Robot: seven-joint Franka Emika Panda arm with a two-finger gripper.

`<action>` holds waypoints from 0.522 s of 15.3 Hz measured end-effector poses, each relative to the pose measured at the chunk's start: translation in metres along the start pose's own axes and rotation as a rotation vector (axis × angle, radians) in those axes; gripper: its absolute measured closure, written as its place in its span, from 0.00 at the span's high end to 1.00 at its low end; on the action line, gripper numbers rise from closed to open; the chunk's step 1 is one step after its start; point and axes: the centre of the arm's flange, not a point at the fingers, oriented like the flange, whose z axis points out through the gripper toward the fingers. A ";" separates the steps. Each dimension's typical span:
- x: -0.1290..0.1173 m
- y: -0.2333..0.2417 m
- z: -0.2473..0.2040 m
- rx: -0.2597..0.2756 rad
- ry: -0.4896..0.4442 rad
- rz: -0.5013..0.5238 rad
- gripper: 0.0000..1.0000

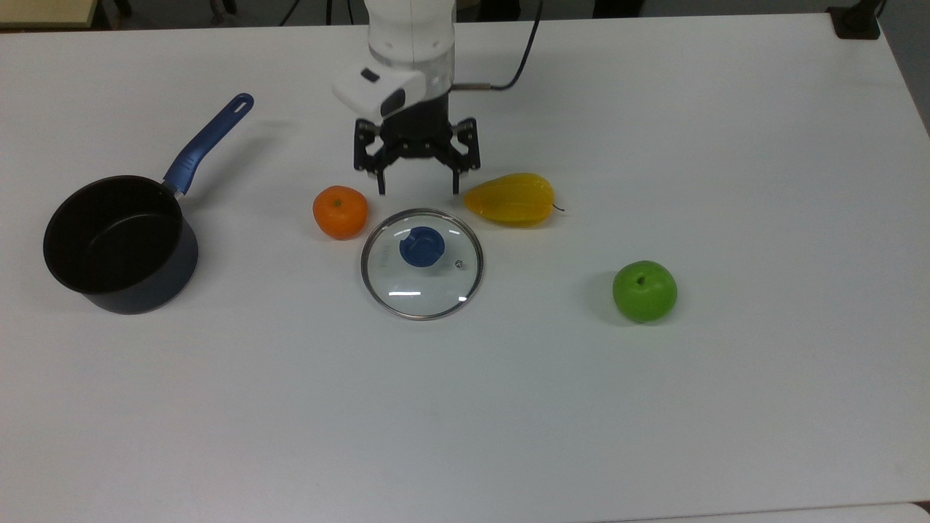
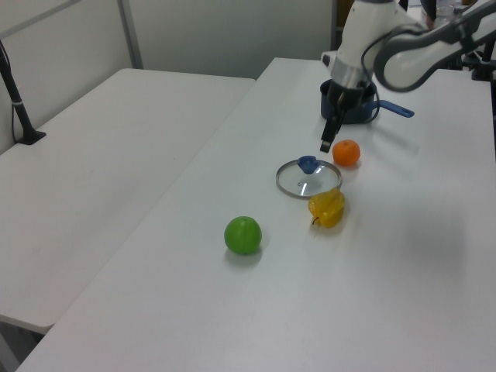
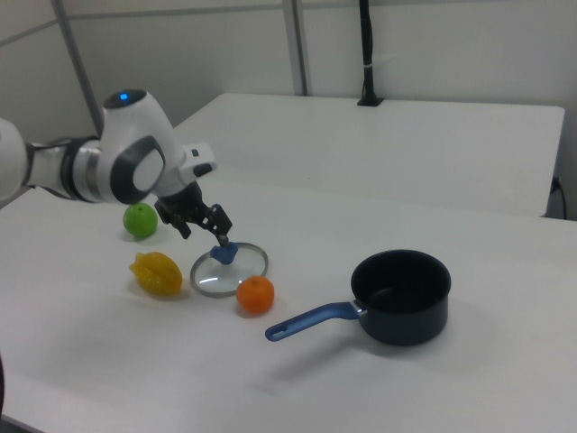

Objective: Close lid
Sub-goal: 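Lower the gripper and grasp the blue knob of the glass lid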

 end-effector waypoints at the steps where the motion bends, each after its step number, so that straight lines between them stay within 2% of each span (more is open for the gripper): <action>1: 0.002 -0.002 0.011 0.001 0.020 -0.002 1.00; 8: 0.004 -0.005 0.062 0.000 0.076 -0.009 1.00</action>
